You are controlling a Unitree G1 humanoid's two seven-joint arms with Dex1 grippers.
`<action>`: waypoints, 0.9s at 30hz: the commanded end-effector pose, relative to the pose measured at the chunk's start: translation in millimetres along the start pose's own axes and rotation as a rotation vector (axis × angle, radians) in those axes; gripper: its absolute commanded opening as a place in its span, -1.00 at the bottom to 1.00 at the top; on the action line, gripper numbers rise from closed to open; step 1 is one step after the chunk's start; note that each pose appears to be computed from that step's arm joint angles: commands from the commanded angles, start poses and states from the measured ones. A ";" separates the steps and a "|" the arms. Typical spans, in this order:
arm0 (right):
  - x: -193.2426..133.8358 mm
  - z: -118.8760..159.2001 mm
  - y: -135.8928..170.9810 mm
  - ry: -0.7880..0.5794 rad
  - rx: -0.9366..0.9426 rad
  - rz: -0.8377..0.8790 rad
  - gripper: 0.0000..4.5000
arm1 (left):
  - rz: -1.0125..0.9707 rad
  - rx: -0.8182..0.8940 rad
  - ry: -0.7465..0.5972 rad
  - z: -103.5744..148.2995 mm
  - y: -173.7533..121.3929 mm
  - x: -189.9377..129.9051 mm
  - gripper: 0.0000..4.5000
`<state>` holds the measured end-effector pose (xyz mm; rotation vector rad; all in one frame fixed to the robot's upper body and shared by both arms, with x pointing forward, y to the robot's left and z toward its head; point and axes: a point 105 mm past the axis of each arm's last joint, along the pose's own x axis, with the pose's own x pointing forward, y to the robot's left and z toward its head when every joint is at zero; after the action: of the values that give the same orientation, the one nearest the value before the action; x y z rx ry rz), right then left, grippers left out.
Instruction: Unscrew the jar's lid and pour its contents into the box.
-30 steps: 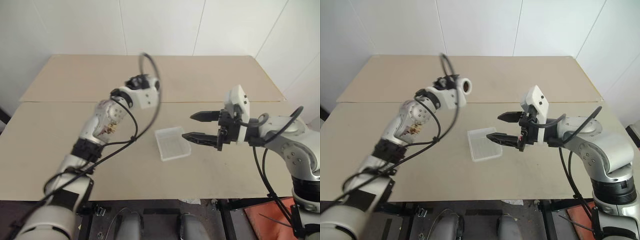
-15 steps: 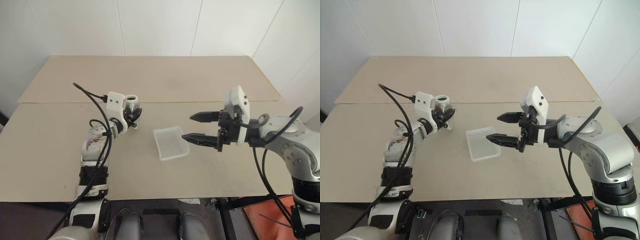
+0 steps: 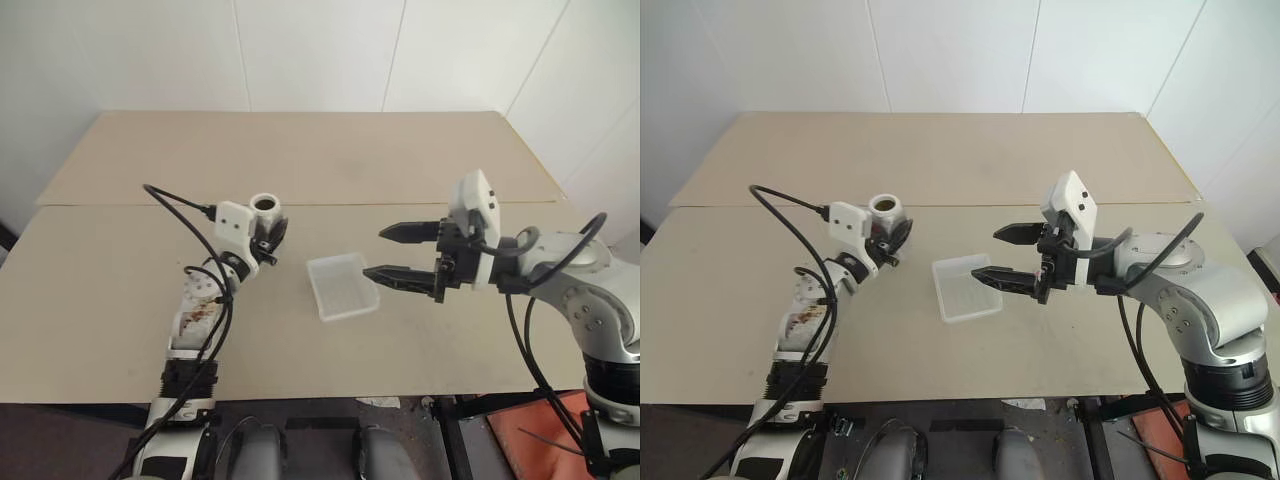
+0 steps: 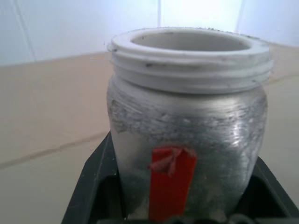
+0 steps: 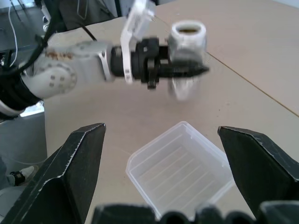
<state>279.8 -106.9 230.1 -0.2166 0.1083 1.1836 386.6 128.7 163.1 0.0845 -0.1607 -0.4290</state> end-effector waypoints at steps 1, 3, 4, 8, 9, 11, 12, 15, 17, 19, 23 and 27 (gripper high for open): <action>-1.5 13.7 4.8 -0.041 -0.063 0.013 0.98 | 0.003 0.057 -0.090 27.9 6.6 5.4 -0.14; -1.2 12.9 5.1 -0.039 -0.063 0.014 0.98 | 0.000 0.120 -0.081 31.3 7.9 8.7 -0.14; -1.2 12.7 5.1 -0.038 -0.063 0.015 0.98 | 0.000 0.205 -0.072 34.3 8.4 11.7 -0.14; -1.8 10.8 5.2 -0.027 -0.066 0.019 0.98 | -0.140 1.075 -0.208 69.3 -16.8 24.3 -0.14; -2.1 10.4 4.5 -0.019 -0.071 0.020 0.98 | -0.180 1.424 -0.279 78.2 -27.0 31.2 -0.14; -2.6 9.9 3.1 -0.009 -0.079 0.024 0.98 | -0.292 1.867 -0.406 80.9 -38.8 37.8 -0.14; -3.0 9.8 2.3 -0.005 -0.083 0.025 0.98 | -0.342 2.011 -0.476 81.0 -44.0 40.0 -0.14; -4.4 10.2 -1.6 0.004 -0.095 0.015 0.98 | -0.471 2.181 -0.616 76.1 -65.8 44.0 -0.14; -5.3 12.7 -5.4 0.001 -0.099 -0.004 0.98 | -0.583 2.221 -0.700 63.5 -86.1 40.2 -0.14; -6.7 15.4 -7.9 -0.010 -0.096 -0.023 0.98 | -0.638 2.213 -0.723 52.7 -98.0 36.9 -0.14; -11.2 16.9 -11.2 -0.028 -0.086 -0.072 0.98 | -0.723 2.314 -0.796 37.9 -117.4 27.2 -0.14; -15.7 21.8 -8.5 -0.060 -0.084 -0.093 0.98 | -0.684 2.408 -0.789 35.3 -114.2 30.8 -0.14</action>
<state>288.9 -118.4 239.8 -0.2448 0.0639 1.1032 359.3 11.2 178.4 2.3723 -1.3666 -0.7803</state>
